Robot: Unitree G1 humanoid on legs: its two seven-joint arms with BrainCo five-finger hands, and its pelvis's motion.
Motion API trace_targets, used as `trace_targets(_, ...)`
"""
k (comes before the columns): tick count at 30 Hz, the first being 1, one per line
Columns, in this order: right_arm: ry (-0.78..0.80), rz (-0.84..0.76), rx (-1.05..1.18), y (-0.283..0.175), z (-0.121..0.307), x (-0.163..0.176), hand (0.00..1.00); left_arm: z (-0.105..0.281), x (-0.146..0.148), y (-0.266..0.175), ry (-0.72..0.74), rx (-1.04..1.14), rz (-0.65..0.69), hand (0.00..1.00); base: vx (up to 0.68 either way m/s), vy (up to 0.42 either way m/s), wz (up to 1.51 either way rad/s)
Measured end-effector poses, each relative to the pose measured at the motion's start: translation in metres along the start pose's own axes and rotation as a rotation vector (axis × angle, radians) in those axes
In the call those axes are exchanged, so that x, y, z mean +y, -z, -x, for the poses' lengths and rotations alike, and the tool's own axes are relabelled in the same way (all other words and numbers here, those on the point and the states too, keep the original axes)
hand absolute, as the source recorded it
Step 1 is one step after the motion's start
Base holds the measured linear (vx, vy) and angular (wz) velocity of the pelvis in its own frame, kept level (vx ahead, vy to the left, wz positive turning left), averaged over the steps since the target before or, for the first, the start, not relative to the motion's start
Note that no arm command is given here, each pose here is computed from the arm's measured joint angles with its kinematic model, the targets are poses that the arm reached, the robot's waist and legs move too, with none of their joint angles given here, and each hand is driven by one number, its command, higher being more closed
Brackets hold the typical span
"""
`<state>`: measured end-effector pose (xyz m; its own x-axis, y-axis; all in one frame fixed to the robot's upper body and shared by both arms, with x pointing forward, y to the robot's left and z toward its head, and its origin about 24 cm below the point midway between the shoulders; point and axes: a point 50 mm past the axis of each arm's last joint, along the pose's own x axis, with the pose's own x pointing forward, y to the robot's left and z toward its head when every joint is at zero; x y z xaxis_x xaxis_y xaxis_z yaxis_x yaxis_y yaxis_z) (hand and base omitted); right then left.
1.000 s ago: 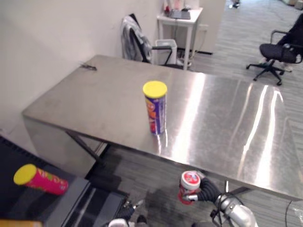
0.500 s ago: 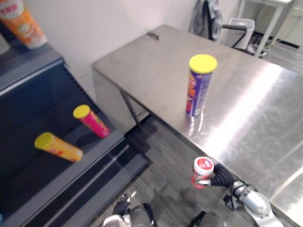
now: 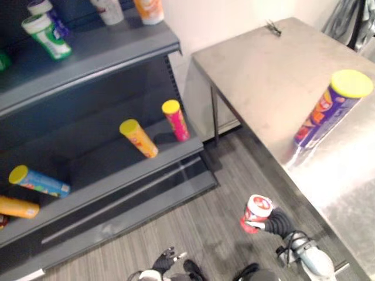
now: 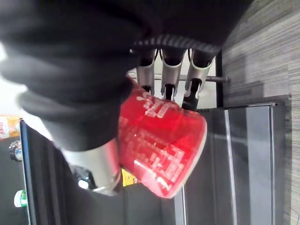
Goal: Put the gum and the chips on the shelf.
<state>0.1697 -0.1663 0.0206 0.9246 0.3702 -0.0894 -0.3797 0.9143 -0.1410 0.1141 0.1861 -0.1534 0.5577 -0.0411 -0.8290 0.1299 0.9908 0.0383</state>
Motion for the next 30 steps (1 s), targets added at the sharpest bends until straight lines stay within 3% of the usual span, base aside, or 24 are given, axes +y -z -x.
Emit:
trace_targets(17, 0.002, -0.066, 0.164, 0.031, 0.012, 0.019, 1.0, 0.0, 0.004, -0.005, -0.022, -0.026, 0.022, 0.0, -0.1, 0.057, -0.21)
trace_targets(30, 0.078, -0.054, 0.238, 0.047, 0.014, 0.018, 1.0, 0.001, 0.018, -0.011, -0.143, -0.07, 0.281, 0.0, 0.03, 0.038, 0.17)
